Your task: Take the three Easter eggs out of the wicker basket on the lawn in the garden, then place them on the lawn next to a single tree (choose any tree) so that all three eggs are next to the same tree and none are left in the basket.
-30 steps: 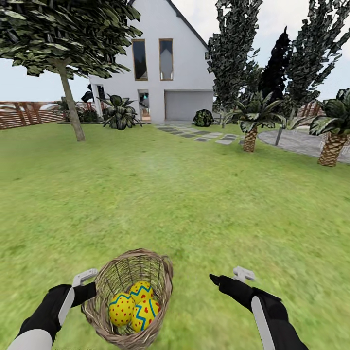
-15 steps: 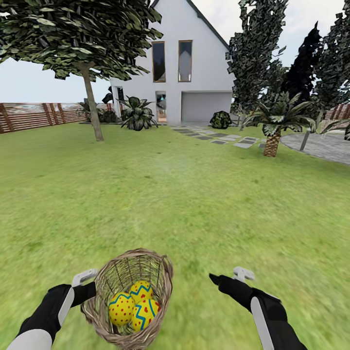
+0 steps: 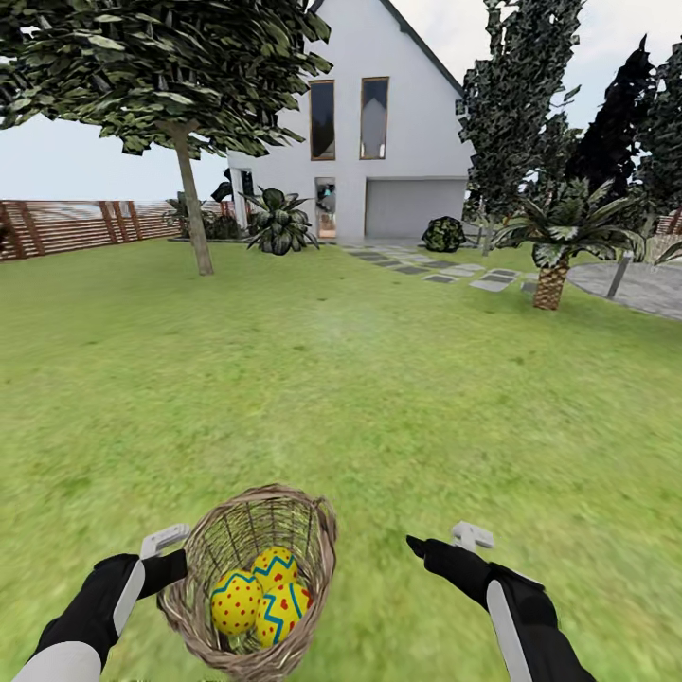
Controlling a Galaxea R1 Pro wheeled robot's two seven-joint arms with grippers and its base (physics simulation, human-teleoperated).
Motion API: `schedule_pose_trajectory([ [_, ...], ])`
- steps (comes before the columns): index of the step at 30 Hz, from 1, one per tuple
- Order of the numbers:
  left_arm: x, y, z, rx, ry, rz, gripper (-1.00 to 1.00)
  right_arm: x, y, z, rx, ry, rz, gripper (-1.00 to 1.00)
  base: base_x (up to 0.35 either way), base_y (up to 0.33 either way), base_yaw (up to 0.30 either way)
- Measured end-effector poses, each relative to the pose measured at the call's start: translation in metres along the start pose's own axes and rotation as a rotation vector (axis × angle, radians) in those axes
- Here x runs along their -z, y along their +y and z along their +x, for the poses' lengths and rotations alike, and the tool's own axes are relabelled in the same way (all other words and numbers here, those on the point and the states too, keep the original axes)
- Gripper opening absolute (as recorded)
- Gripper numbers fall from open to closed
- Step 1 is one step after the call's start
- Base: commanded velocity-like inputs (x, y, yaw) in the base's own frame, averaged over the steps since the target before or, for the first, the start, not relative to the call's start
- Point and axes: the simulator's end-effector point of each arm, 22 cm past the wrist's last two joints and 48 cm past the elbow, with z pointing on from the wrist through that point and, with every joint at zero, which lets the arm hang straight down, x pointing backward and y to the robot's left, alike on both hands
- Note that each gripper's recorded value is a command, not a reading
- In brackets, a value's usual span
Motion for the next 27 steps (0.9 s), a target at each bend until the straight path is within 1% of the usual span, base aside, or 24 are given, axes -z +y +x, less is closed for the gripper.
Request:
schedule_pose_trajectory([
  [11, 0.0, -0.0009, -0.0004, 0.002, -0.001, 0.002, -1.0, -0.0002, 0.0002, 0.0001, -0.001, 0.0, -0.001, 1.0, 0.001, 0.001, 0.287],
  [14, 0.0, -0.001, -0.0001, 0.001, -0.001, 0.002, -1.0, 0.0, 0.0002, 0.0002, -0.001, 0.0, -0.001, 1.0, 0.092, 0.002, 0.289],
  [22, 0.0005, 0.0001, -0.0002, 0.0, -0.001, 0.0, -1.0, 0.0004, -0.0006, 0.0001, 0.0, 0.0, 0.0, 1.0, 0.283, 0.088, 0.276],
  [27, 0.0005, -0.0005, -0.0007, 0.002, -0.003, 0.002, -1.0, -0.0003, 0.0023, 0.0013, -0.003, 0.002, -0.004, 1.0, 0.32, 0.11, 0.036],
])
